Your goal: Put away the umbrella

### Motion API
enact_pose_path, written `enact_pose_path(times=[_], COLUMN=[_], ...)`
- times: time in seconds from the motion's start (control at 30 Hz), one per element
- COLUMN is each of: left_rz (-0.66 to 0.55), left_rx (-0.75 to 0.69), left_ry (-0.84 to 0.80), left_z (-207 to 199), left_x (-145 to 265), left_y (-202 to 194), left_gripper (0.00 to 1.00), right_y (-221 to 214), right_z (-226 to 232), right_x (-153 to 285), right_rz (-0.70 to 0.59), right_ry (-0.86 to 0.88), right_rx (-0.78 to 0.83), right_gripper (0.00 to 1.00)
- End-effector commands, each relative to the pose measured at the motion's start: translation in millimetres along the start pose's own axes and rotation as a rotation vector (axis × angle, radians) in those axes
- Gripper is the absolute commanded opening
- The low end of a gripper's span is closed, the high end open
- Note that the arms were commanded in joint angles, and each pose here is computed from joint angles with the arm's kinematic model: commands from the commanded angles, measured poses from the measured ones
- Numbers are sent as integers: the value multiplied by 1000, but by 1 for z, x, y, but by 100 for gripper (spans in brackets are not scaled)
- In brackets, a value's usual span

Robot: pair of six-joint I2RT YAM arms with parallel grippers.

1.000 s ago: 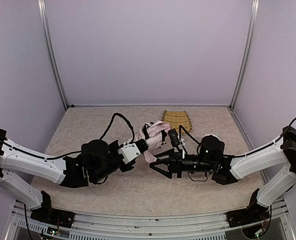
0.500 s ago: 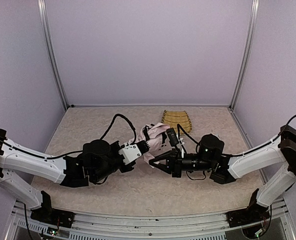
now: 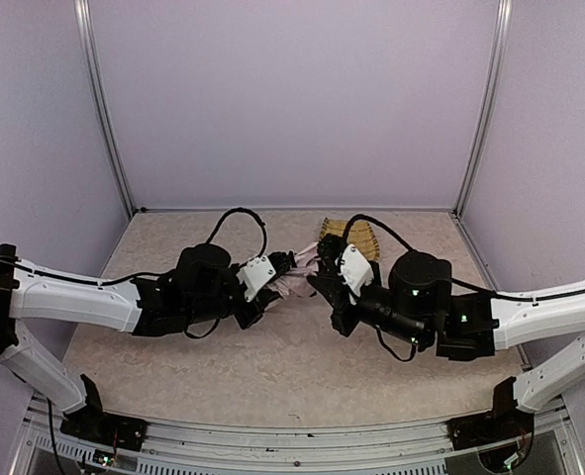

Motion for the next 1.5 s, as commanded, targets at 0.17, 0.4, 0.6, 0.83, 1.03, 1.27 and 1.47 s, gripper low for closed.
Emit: enact_pose_path(times=[0.17, 0.4, 0.6, 0.83, 1.03, 1.27, 1.47], left_rz=[126, 145, -87, -181, -212, -208, -247], left_rx=[218, 384, 411, 343, 227, 164, 93], left_ry=[-193, -81, -93, -78, -103, -33, 41], left_z=[4, 46, 68, 65, 41, 37, 40], left_x=[-19, -36, -8, 27, 40, 47, 58], left_y=[-12, -36, 20, 53, 67, 68, 76], left_gripper=[0, 0, 0, 0, 0, 0, 0], right_y=[-14, -44, -118, -132, -123, -117, -123], right_z=[-12, 37, 55, 55, 47, 43, 38], right_x=[-7, -7, -28, -42, -48, -40, -21], right_rz=[362, 348, 439, 416, 368, 354, 365], right_ry=[-469, -295, -226, -245, -323, -322, -260], right_rx=[1231, 1337, 1337, 1265, 1232, 1120, 934], right_gripper=[0, 0, 0, 0, 12, 31, 44])
Point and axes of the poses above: each gripper's point midway between its finger pads, its own x axis back along the fingers, its own z axis along the line the jaws close on, y = z × x, the point moved 5 cm from there along x, back along the fingers, and after that the axes turned 9 degrees about -x, right-handed, at the moved point
